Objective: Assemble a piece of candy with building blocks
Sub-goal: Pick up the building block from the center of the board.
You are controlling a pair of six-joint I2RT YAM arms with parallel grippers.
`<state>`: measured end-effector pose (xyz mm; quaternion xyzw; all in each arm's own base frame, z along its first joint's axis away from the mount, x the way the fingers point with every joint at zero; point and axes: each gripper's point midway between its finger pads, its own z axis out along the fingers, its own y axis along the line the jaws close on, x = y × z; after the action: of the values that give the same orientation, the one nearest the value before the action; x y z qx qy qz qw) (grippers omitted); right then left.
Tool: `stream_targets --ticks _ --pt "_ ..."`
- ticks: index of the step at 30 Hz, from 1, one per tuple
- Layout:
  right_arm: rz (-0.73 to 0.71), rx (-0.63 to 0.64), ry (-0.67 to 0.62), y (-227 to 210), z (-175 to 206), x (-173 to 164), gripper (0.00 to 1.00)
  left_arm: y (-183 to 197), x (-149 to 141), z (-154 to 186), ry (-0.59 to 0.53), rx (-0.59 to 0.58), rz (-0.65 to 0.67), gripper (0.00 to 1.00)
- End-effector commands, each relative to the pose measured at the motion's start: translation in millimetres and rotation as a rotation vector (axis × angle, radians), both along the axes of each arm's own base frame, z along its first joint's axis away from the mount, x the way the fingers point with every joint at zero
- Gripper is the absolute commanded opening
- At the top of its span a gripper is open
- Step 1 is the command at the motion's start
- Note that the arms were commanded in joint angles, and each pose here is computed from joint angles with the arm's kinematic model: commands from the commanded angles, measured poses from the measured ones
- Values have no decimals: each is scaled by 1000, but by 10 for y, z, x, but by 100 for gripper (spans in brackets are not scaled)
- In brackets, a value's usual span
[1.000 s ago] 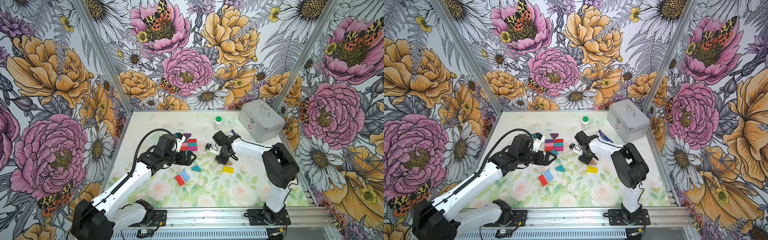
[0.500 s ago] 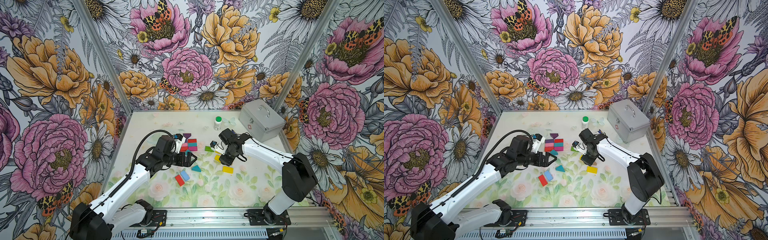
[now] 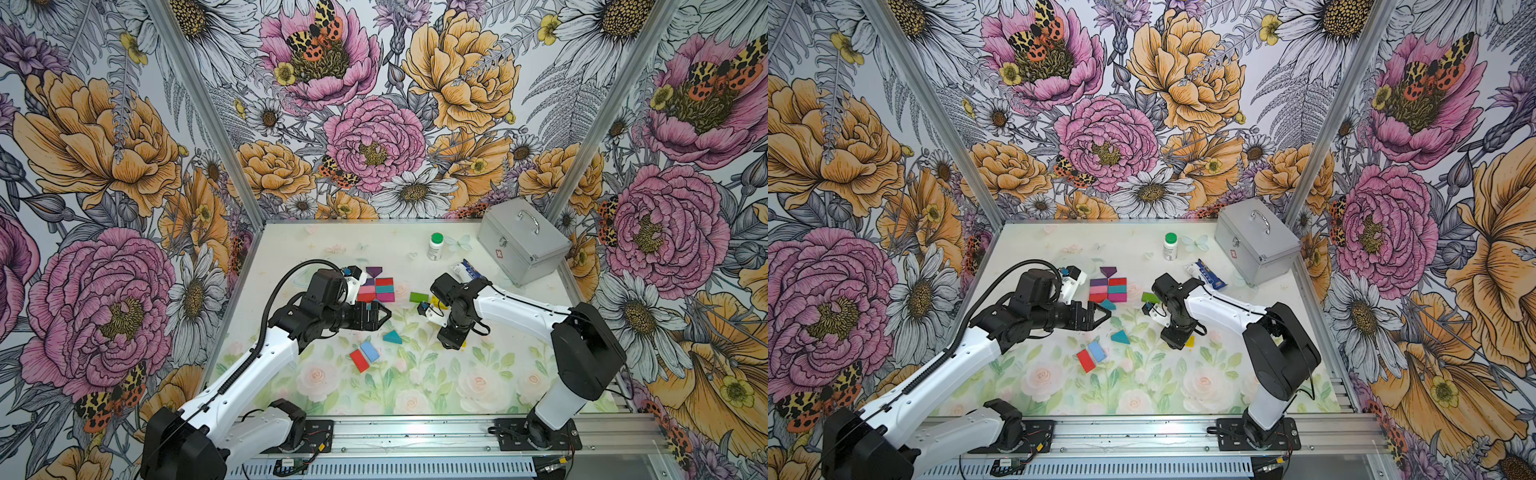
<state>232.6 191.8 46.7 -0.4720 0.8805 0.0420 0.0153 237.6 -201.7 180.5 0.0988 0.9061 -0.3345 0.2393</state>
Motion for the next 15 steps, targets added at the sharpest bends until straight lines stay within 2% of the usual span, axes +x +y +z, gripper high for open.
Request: stream_targets --ticks 1,10,15 --pt "-21 -68 -1 -89 -156 29 50 -23 -27 -19 6 -27 -27 99" --pt "-44 -144 -93 -289 -204 196 49 44 18 11 -1 -39 -8 99" --pt "-47 -141 -84 -300 -244 252 50 48 36 -2 5 -42 -3 99"
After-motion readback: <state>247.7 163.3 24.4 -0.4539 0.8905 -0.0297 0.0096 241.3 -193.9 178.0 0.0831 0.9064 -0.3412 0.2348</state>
